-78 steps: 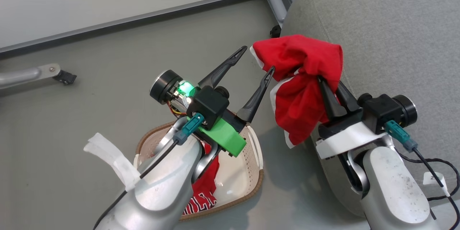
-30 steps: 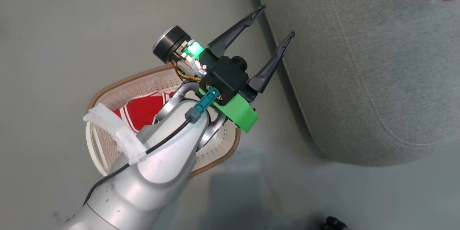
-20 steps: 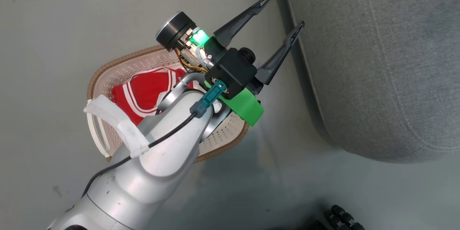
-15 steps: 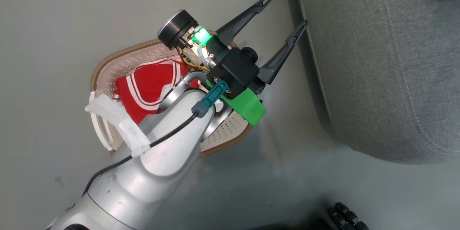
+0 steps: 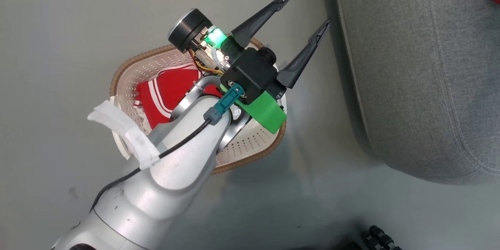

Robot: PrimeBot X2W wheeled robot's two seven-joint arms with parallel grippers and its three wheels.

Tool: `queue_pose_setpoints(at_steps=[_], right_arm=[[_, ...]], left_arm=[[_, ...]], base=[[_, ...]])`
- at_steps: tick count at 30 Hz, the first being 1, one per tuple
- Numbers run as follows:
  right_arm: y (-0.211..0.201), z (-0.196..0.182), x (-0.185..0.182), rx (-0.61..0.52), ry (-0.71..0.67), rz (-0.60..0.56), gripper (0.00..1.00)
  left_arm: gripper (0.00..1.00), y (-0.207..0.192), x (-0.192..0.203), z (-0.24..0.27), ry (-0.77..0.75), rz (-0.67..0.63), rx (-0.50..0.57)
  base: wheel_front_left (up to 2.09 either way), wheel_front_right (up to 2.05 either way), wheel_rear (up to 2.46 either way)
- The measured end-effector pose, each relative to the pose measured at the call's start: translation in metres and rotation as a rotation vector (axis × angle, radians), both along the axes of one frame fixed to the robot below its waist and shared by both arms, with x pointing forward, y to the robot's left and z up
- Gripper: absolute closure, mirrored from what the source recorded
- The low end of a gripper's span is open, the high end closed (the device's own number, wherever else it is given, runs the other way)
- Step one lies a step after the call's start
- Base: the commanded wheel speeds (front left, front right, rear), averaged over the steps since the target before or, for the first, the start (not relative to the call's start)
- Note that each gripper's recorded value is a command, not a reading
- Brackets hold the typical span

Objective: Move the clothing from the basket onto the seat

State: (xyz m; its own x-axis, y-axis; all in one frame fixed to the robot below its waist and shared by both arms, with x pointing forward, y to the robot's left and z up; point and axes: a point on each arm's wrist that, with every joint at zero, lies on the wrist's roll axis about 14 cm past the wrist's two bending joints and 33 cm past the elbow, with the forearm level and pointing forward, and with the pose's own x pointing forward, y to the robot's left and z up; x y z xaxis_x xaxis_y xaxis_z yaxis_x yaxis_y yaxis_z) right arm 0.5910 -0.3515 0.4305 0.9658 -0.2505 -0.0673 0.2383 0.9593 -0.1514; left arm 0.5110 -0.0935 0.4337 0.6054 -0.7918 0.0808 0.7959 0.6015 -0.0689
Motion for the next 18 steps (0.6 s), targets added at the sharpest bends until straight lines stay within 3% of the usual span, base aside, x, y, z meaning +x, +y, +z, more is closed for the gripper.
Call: queue_pose_setpoints(at_steps=[11,18], right_arm=[[0.01,0.02,-0.05,0.016,-0.027,0.009,0.0],[0.053,0.049,-0.078,0.022,-0.09,0.113,0.0]], left_arm=[[0.0,0.023,-0.007,0.028,0.003,0.104,-0.025],[0.0,0.055,-0.017,0.047,-0.001,0.214,-0.028]], base=[[0.0,0.0,0.0],[0.0,0.0,0.0]])
